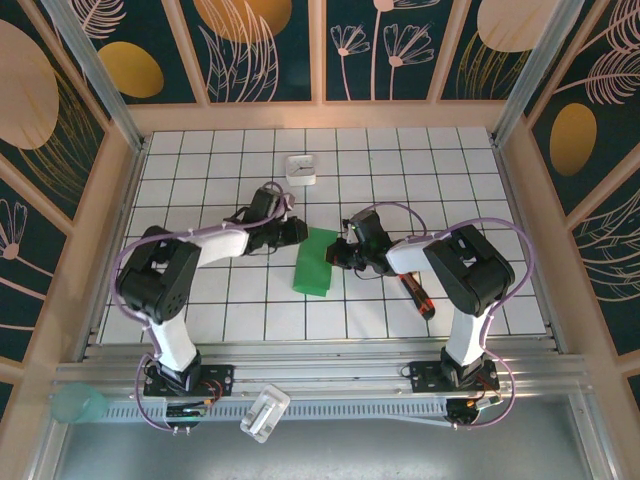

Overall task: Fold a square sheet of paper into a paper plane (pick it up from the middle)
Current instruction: First fold in half a square sheet of paper at the center of the table.

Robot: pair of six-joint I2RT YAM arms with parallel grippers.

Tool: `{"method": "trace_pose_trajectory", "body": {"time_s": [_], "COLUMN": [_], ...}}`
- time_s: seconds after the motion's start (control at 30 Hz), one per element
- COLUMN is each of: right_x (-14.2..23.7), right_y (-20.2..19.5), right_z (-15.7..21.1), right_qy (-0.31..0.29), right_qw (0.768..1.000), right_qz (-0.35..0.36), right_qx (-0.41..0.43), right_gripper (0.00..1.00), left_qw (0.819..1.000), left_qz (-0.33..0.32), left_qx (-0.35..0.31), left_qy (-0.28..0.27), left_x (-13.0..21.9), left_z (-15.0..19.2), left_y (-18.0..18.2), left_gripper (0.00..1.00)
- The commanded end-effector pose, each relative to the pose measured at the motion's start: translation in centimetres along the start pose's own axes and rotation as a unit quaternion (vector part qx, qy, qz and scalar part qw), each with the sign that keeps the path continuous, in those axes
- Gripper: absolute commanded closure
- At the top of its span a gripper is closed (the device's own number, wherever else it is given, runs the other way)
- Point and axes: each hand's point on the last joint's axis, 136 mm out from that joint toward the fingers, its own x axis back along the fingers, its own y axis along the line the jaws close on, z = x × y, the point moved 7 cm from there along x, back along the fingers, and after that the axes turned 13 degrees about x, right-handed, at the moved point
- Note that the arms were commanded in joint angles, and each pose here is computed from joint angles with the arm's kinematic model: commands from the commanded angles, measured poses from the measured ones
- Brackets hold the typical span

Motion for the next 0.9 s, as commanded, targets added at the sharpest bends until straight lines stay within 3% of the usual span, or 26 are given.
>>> {"method": "trace_pose_trajectory", "body": {"time_s": [0.0,0.13,0.27,0.4,0.57,0.87], "right_x": [-0.7,-0.8,-0.7,-0.5,-0.3,-0.4], "right_y": [-5.4,-5.6,-5.6,-5.6,-5.5,-5.8], "right_z": [5.4,5.4,5.4,5.5,5.2,5.5], "right_qy": [0.090,0.094,0.093,0.095,0.090,0.096], "right_qw": [0.986,0.986,0.985,0.985,0.985,0.984], "right_qz": [0.134,0.136,0.137,0.141,0.144,0.145], "right_qx": [-0.038,-0.037,-0.036,-0.036,-0.036,-0.033], "right_gripper": [1.00,1.00,1.00,1.00,1.00,1.00], "left_qw": [0.999,0.996,0.994,0.999,0.996,0.989], "left_qz": [-0.001,-0.053,-0.094,-0.021,0.027,-0.116], "left_qx": [0.027,0.023,0.017,0.002,0.002,-0.008], "left_qy": [0.047,0.064,0.046,0.027,0.090,0.096], "left_x": [-0.1,-0.5,0.3,2.6,2.4,2.6], "left_z": [3.1,4.5,4.3,4.3,7.7,9.2], "left_y": [1.6,4.3,5.9,2.9,1.2,6.5], "left_gripper": [0.82,0.87,0.89,0.87,0.84,0.88]}}
